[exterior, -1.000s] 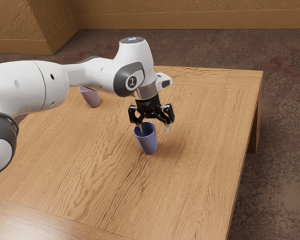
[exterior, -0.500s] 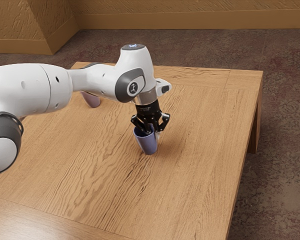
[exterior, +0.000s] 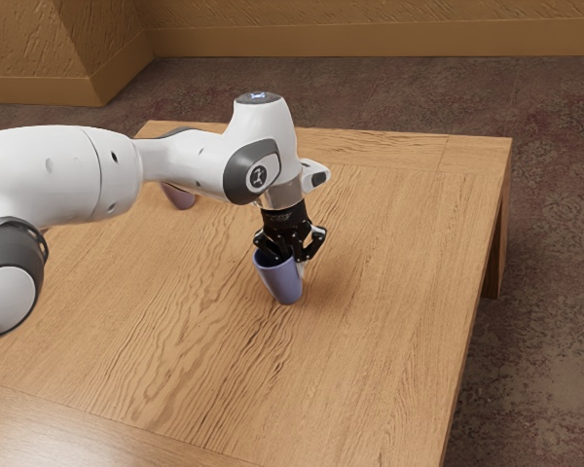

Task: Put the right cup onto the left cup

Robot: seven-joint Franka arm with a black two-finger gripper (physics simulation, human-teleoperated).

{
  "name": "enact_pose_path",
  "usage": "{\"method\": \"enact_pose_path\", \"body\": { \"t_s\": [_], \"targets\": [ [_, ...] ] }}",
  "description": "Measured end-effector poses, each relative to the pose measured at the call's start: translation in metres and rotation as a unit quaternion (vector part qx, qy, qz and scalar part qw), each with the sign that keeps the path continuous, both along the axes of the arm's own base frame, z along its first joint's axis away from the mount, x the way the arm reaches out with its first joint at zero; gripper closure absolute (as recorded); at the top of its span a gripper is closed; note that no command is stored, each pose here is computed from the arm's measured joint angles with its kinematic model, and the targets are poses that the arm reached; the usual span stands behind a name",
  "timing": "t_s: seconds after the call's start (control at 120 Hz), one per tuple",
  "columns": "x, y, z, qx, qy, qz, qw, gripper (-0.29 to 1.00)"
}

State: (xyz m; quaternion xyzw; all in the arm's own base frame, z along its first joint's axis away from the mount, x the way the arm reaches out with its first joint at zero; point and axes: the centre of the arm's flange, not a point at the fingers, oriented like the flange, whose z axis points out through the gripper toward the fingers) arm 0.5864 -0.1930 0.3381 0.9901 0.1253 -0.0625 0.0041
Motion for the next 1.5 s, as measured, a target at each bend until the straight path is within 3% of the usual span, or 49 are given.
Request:
{"method": "enact_pose_path", "body": {
  "t_s": [0.167, 0.367, 0.708, 0.975, 1.183, 1.5],
  "targets": [
    [0.001, 0.001, 0.011, -0.001, -0.007, 0.003, 1.000, 0.78],
    [0.011, 0.044, 0.070, 0.011, -0.047, 0.019, 0.999, 0.78],
    [0.075, 0.177, 0.157, 0.072, -0.111, 0.091, 0.987, 0.78],
    [0.119, 0.262, 0.152, 0.101, -0.098, 0.128, 0.982, 0.78],
    [0.148, 0.307, 0.134, 0.090, -0.077, 0.144, 0.983, 0.78],
    [0.172, 0.325, 0.136, 0.080, -0.092, 0.137, 0.983, 0.78]
  ]
}}
